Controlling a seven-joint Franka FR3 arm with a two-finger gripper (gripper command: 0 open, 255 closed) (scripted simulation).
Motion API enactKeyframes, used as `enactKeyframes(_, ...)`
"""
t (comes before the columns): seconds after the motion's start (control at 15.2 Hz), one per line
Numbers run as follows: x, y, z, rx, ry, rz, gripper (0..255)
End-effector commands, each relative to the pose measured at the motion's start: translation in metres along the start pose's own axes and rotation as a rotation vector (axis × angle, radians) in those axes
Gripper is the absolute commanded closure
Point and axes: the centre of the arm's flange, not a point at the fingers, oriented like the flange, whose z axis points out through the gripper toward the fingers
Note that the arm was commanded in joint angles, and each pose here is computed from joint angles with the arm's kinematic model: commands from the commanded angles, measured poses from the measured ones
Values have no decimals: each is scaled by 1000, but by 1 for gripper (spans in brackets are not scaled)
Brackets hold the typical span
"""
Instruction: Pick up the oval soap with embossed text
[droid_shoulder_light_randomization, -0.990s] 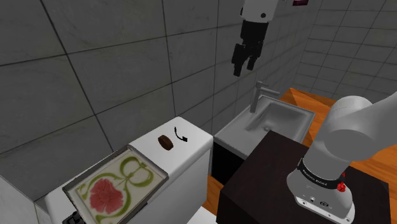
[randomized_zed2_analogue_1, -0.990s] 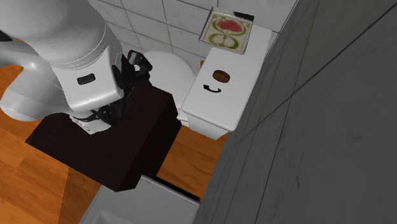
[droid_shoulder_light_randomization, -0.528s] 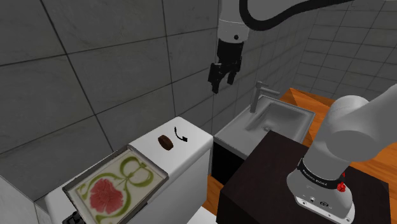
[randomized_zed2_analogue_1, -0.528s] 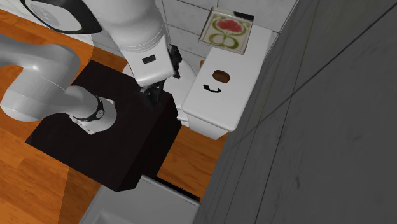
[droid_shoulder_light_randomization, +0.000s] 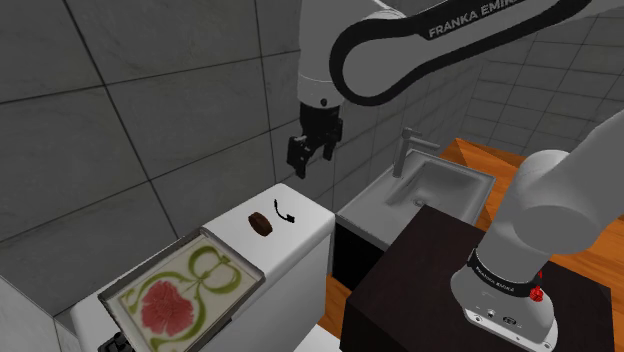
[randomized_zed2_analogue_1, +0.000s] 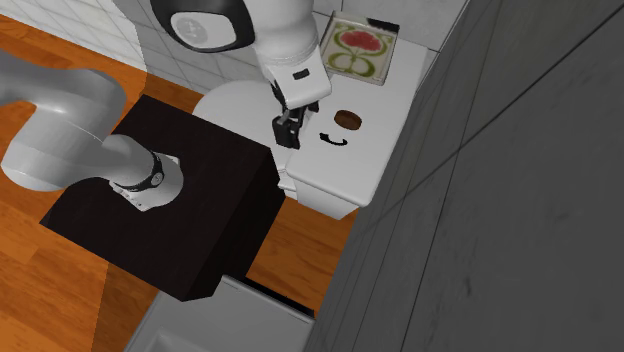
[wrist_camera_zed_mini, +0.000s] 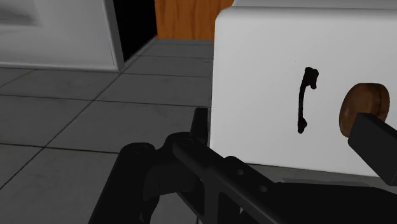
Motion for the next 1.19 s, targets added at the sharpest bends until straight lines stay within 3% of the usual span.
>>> enactKeyframes(0.0, 5, -22, 13, -7, 9, -5, 0)
enactKeyframes(0.73, 40, -141, 92, -53, 52, -32, 0)
enactKeyframes(1.12, 36, -142, 123, -53, 52, -32, 0)
